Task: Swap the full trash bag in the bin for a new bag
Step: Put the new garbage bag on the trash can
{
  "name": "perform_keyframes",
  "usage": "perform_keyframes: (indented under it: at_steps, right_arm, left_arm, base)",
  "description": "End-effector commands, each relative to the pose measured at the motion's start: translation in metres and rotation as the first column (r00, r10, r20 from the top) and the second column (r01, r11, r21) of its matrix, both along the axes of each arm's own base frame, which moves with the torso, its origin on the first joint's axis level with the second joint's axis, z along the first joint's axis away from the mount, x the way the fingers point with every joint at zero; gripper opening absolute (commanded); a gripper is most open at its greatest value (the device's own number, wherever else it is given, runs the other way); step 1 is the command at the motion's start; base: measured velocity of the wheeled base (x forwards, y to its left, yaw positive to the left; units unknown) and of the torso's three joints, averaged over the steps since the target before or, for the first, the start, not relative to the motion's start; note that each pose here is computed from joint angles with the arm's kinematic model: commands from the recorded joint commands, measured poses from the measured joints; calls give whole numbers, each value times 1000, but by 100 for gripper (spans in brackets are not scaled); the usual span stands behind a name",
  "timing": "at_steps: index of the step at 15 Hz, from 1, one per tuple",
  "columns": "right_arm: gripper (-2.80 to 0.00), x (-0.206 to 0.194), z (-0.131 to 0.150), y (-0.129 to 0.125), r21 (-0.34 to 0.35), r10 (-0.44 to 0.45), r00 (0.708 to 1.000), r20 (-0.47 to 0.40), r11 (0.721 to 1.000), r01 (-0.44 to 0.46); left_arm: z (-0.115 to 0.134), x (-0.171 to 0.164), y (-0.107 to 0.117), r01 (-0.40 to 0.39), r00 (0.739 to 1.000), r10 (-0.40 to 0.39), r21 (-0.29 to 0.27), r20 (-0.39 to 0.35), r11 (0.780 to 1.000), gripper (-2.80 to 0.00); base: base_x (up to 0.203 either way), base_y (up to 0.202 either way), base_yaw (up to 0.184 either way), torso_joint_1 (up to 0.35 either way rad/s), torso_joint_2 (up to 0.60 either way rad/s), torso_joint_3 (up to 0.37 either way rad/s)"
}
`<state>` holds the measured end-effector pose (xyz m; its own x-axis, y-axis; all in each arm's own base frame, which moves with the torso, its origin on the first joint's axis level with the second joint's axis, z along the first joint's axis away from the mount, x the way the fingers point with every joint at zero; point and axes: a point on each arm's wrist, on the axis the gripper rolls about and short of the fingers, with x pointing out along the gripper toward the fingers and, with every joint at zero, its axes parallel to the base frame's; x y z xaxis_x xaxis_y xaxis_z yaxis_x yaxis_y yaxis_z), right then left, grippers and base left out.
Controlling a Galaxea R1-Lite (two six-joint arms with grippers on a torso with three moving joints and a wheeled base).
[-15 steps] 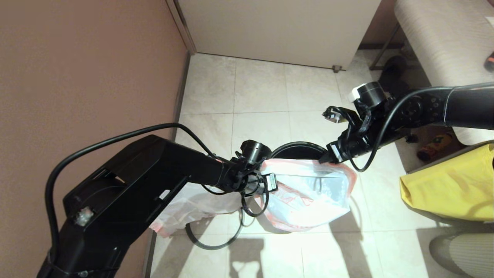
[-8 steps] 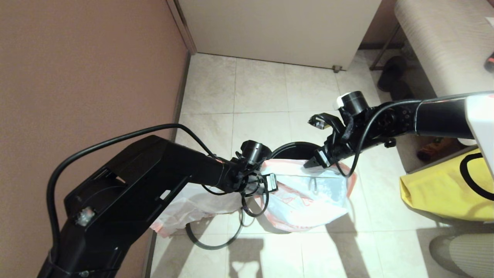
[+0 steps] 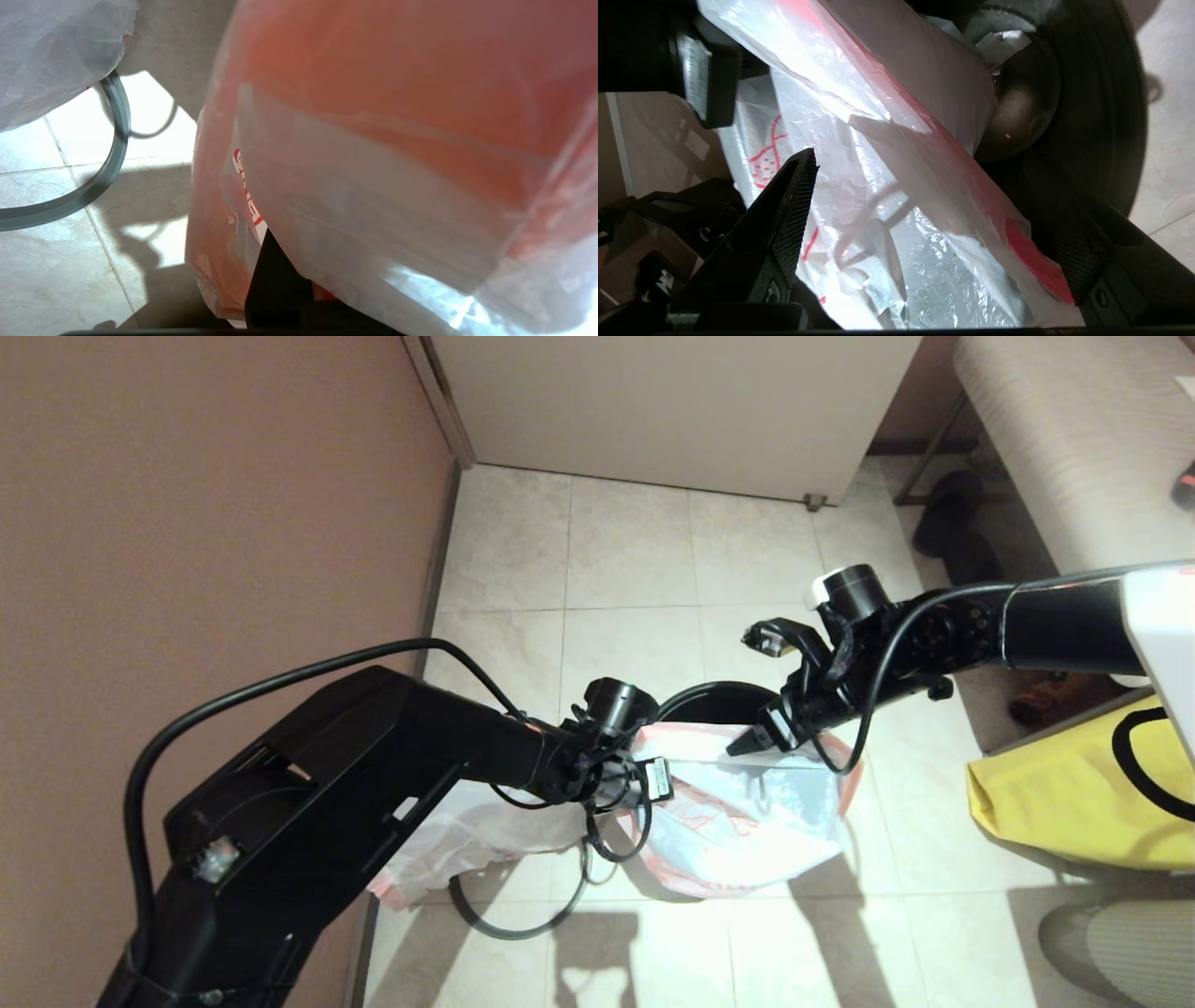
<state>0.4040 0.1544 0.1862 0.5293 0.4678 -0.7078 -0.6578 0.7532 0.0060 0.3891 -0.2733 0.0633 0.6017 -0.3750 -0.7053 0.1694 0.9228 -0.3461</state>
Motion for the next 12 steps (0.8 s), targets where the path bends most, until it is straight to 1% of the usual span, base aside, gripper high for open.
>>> perform_keyframes:
  at_steps: [1,3,6,10,11,12]
  right_arm:
    - [0,-9,18,-2,19,0,999,35,1000,0]
    - [0,-15,23,0,26,5,999,33,1000,-6]
    - [0,-14,7,5,7,20,1000,-11,1000,-20]
    - [0,6,-19,5,-9,7,999,-40,1000,-8]
    - [-280,11,-24,4,-14,8,999,-44,1000,-8]
    - [-280,13,-29,4,-25,18,999,-46,1000,-19]
  left_arm:
    - [-2,0,0,-2,1000,2,0,-4,1000,-280]
    - [-2,0,0,-4,1000,4,1,-5,1000,-280]
    - [-1,0,0,-4,1000,4,0,-3,1000,-280]
    - [-2,1,1,-7,1000,7,0,-4,1000,-280]
    - [-2,1,1,-7,1000,7,0,-4,1000,-280]
    - [-2,1,1,-7,1000,7,1,-5,1000,-280]
  base:
    - [0,0,0,0,0,0]
    - [0,0,0,0,0,0]
    - [0,0,0,0,0,0]
    - [0,0,0,0,0,0]
    - [0,0,0,0,0,0]
    - [0,0,0,0,0,0]
